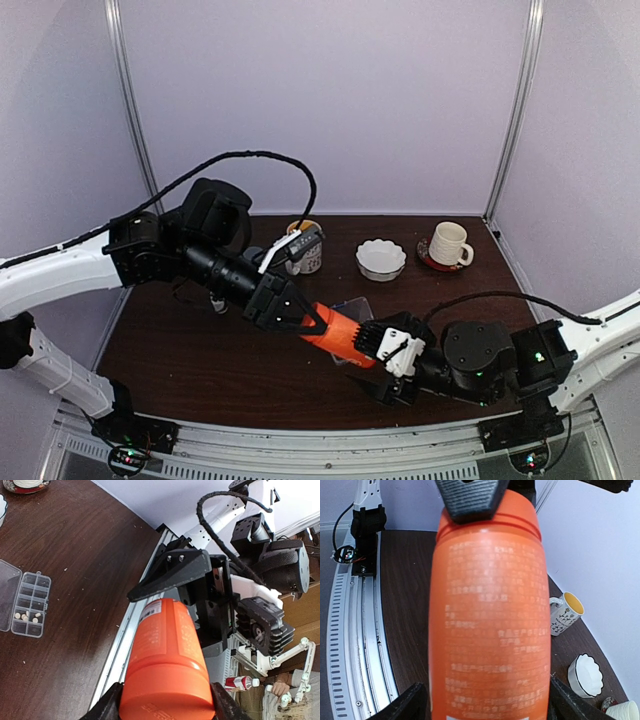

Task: Sort the pills into containers
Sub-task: Screw the lid of the pill bottle onto the pill bottle.

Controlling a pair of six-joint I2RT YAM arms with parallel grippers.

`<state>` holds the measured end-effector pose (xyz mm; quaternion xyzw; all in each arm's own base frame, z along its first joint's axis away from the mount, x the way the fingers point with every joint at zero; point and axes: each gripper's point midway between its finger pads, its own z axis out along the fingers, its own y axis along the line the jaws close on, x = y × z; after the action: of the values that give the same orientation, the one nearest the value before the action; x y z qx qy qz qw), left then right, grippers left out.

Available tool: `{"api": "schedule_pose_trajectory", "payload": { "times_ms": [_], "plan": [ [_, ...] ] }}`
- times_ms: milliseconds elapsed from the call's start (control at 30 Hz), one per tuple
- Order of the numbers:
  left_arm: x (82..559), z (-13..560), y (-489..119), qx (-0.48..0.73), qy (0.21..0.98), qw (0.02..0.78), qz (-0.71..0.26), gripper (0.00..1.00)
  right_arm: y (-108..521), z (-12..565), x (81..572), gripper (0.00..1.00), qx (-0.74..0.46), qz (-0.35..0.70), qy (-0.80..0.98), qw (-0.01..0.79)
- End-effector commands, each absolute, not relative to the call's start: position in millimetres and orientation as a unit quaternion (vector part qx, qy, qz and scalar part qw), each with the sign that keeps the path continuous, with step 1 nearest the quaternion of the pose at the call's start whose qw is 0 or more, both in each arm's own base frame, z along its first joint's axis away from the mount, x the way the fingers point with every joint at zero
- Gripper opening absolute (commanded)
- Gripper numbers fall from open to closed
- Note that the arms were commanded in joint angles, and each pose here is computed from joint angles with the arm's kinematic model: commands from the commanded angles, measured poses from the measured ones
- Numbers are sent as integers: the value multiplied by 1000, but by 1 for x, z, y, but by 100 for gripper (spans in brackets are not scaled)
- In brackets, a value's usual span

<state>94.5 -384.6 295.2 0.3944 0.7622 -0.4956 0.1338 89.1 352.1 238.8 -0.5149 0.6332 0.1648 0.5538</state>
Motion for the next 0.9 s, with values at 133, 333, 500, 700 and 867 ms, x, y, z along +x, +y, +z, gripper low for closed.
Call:
{"api": "schedule_pose_trajectory", "payload": {
  "times_ms": [133,333,500,700,867],
  "plan": [
    [86,308,-389,389,738,117,-538,0,351,274,104,64,-441,169,647,599],
    [85,307,-387,398,735,124,-534,0,358,273,92,28,-460,203,641,579],
    [87,307,-382,436,720,159,-515,0,368,273,72,16,-480,270,637,540],
    [77,316,-376,533,655,236,-481,0,371,284,61,10,-450,389,638,489],
    [64,321,-371,607,594,299,-435,0,373,299,51,6,-421,500,617,438]
  ]
}}
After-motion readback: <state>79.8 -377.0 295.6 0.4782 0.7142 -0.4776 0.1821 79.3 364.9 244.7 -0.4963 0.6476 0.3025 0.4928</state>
